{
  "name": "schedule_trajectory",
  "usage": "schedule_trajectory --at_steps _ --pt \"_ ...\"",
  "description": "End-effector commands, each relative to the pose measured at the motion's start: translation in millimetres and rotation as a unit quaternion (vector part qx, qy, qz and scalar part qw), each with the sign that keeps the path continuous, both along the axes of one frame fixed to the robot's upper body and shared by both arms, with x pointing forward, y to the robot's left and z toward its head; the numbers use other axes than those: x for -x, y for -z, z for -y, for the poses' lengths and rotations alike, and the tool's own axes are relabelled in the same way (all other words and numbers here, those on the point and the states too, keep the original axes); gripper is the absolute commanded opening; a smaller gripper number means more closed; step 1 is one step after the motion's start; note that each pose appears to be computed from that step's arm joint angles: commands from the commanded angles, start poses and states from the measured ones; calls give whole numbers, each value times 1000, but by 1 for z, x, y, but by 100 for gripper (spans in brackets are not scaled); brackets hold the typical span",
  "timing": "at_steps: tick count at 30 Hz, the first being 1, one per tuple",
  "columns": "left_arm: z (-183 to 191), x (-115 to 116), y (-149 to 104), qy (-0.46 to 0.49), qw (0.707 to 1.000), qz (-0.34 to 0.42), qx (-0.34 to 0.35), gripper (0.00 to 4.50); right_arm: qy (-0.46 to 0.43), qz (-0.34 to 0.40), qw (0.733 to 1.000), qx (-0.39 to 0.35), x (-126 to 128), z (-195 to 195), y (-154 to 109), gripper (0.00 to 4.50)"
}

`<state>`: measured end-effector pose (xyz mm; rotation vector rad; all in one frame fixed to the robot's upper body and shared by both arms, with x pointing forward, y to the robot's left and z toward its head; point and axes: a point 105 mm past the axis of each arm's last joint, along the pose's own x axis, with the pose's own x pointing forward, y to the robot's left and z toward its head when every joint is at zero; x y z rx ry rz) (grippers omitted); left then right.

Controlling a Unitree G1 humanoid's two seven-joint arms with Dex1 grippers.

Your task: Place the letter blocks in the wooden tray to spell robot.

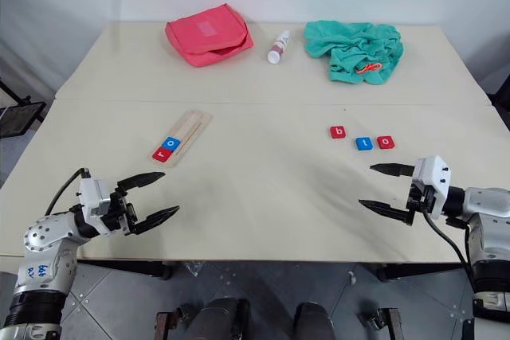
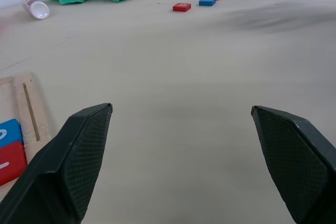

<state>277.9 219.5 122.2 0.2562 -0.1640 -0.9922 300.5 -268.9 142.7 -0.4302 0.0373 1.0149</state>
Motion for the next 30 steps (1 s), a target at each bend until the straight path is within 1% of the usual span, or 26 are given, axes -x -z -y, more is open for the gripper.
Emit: schedule_trajectory --at_steps 1,6,11,12,16,18,20,22,23,25,27,30 --pt "-2 3 -15 2 1000 27 6 450 -6 19 1000 11 -3 0 -11 448" --pt "-5 2 -18 -29 999 22 9 450 -5 21 1000 6 -6 -2 -14 448" --pt "-9 17 -25 -58 998 19 6 450 -13 21 1000 3 -11 -6 -19 448" --pt "-11 19 -25 -66 998 6 14 450 -15 20 1000 3 -13 -7 -20 448" --pt "-28 26 -25 -132 991 -25 15 450 -21 20 1000 0 -17 -5 -28 448" --pt "-37 29 -25 -164 986 -29 9 450 -20 19 1000 0 -19 -3 -31 448" --pt "-41 35 -27 -176 984 -31 19 450 -16 20 1000 1 -22 0 -34 448" --pt "-46 45 -29 -189 982 -15 9 450 -11 20 1000 5 -26 3 -36 448" --pt "-49 47 -26 -205 978 -27 6 450 -12 19 1000 7 -29 3 -37 448" --pt "-54 47 -22 -229 972 -43 7 450 -15 21 1000 7 -32 0 -39 448" --pt "-54 44 -20 -245 969 -42 -3 450 -25 24 999 5 -35 -4 -40 448" --pt "-60 33 -20 -292 955 -46 -3 450 -37 25 999 1 -35 -8 -40 448"
